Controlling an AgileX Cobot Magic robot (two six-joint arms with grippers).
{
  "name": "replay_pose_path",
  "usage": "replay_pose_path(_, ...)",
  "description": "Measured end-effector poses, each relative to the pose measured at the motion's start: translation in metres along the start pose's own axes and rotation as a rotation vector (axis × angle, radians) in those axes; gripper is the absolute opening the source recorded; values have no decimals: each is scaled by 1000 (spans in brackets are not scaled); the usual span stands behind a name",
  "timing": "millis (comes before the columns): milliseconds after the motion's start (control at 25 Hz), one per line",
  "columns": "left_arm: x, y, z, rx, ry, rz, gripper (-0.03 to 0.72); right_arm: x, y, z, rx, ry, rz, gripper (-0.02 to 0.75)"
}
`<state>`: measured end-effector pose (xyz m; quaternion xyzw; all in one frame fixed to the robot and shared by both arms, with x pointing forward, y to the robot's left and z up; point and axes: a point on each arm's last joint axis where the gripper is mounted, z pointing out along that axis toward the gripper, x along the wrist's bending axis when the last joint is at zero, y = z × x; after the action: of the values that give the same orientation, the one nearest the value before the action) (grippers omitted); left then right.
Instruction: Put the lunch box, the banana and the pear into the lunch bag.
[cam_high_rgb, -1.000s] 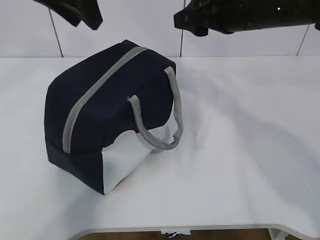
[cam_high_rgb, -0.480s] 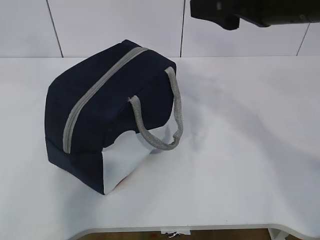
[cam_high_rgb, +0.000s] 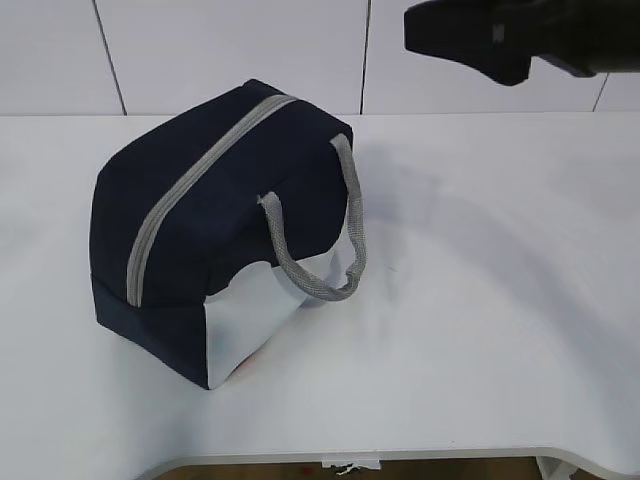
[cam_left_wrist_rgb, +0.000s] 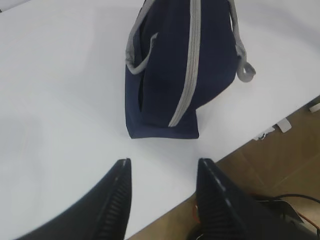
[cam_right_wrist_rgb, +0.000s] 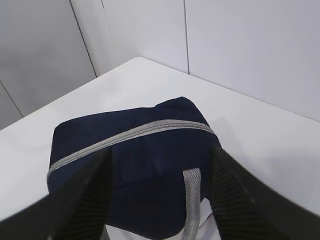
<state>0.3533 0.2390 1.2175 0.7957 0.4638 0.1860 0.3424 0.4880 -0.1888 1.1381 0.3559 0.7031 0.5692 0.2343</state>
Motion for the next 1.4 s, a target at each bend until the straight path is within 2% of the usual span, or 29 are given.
replay_pose_path(280, -3, -73, -19, -39, 3, 3, 323, 3, 4, -6, -18, 1, -8, 469)
replay_pose_path(440, -5, -114, -19, -54, 4, 4, 323, 3, 4, -6, -18, 1, -10, 469)
replay_pose_path(720, -6, -167, -8, -122, 7, 6, 323, 3, 4, -6, -18, 3, -10, 469)
replay_pose_path(1040, -5, -201, 12, -183, 10, 5, 319, 3, 4, -6, -17, 5, -12, 469)
replay_pose_path(1400, -6, -213, 14, -259, 13, 8, 316, 3, 4, -6, -17, 7, -12, 469)
